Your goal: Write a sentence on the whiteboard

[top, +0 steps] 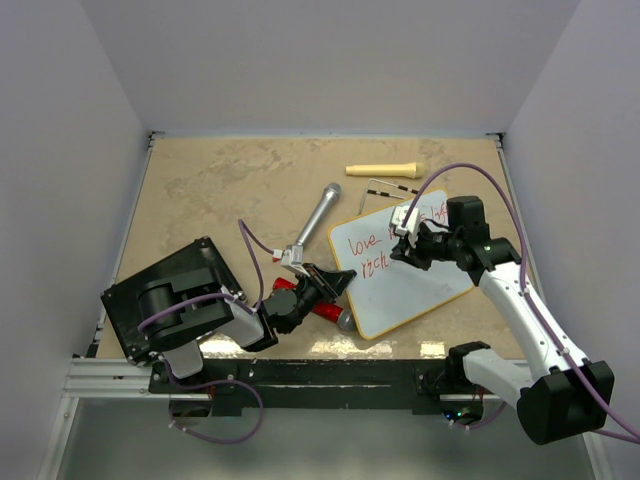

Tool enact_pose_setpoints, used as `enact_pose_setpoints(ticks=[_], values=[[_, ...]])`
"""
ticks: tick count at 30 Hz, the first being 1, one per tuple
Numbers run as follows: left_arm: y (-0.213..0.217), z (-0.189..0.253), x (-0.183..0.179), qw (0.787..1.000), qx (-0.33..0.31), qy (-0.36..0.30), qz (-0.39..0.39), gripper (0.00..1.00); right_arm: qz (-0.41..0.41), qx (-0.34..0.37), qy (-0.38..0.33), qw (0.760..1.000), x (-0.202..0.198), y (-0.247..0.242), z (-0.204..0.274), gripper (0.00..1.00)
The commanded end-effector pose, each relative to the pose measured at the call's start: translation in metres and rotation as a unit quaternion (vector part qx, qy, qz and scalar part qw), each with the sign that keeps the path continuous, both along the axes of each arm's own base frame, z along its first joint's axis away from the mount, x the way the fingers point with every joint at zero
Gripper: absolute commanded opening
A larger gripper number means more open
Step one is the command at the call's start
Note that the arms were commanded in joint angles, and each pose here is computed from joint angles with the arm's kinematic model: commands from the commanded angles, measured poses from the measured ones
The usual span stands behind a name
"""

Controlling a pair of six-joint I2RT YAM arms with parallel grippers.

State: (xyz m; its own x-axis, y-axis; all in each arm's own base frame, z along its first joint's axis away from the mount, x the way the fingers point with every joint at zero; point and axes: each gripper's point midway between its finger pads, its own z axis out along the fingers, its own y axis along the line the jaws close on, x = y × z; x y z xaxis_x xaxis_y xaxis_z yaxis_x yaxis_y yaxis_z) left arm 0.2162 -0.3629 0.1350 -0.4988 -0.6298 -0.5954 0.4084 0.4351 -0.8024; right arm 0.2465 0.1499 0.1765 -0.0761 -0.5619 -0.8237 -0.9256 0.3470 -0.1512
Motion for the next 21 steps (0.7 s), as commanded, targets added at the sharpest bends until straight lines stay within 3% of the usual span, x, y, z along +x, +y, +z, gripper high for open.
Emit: enact_pose_setpoints(ticks=[1, 21], values=[[0.0, -0.005, -0.001, 0.998, 0.048, -0.041, -0.007, 0.0, 0.005, 0.01, -0.012, 1.0, 0.001, 0.002, 0.003, 0.0], [-0.002, -0.004, -0.002, 0.998, 0.047, -0.042, -0.012, 0.0, -0.014, 0.003, -0.003, 1.0, 0.01, 0.002, 0.0, 0.0]])
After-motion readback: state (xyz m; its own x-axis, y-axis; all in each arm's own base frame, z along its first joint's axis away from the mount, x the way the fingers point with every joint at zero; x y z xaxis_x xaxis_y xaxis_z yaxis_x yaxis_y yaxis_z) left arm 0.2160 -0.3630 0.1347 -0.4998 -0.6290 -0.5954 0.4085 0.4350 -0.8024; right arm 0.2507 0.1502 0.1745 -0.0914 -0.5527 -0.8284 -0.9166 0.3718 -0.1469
